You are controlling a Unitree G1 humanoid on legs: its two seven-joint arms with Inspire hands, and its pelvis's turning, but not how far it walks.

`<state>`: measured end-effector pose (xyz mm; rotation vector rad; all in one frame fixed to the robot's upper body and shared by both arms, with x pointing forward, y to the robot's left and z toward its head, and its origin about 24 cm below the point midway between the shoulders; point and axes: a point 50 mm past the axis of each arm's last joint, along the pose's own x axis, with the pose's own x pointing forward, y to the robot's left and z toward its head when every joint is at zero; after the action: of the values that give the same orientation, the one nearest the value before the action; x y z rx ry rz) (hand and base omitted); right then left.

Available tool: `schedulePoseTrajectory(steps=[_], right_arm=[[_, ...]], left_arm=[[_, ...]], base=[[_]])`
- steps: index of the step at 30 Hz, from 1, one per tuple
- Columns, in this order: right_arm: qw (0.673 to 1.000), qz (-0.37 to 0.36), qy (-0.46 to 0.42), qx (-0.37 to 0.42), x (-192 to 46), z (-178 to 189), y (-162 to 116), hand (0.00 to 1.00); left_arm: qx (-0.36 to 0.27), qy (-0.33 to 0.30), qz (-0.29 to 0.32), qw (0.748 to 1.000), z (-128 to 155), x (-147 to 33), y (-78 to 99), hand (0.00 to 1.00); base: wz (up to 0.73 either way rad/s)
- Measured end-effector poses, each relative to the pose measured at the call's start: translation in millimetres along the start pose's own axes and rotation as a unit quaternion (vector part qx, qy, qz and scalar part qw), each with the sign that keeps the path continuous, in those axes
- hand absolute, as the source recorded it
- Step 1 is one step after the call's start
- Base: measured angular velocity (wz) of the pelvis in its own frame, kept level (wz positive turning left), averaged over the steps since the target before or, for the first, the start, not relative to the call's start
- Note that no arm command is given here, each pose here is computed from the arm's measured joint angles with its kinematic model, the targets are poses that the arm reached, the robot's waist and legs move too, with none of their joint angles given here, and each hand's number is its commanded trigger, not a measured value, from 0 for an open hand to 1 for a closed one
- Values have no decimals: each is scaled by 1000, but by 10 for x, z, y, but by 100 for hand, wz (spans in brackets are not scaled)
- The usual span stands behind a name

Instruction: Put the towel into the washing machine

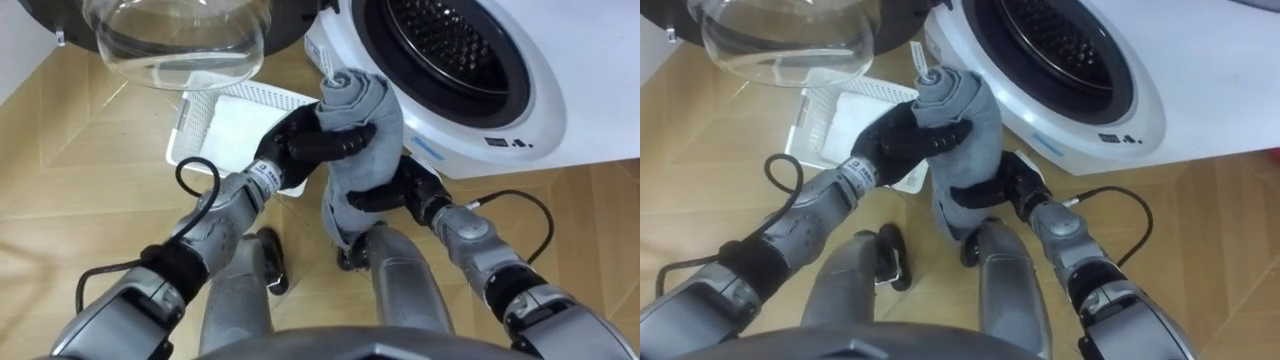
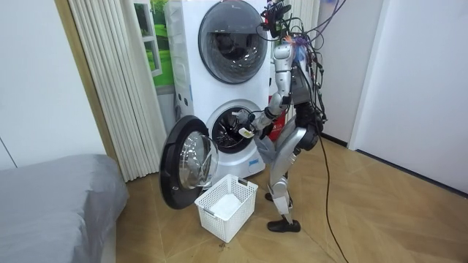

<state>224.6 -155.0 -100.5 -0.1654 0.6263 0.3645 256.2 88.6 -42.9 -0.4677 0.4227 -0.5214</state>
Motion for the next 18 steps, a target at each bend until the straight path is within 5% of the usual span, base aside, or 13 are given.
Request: schedulePoseTrajectory(steps=[3, 4, 18], right_arm=[[1000, -6, -4, 2, 1, 12, -11, 100], [1000, -6, -5, 2, 3, 17, -12, 100], [996, -40, 17, 80, -54, -130, -85, 100]], left_arm=[[-5, -5, 1, 1000, 8, 9, -8, 94], [-6, -6, 1, 1000, 14, 10, -6, 0], [-70, -38, 30, 996, -4, -50, 63, 0]], base=[[-2], [-4], [0]])
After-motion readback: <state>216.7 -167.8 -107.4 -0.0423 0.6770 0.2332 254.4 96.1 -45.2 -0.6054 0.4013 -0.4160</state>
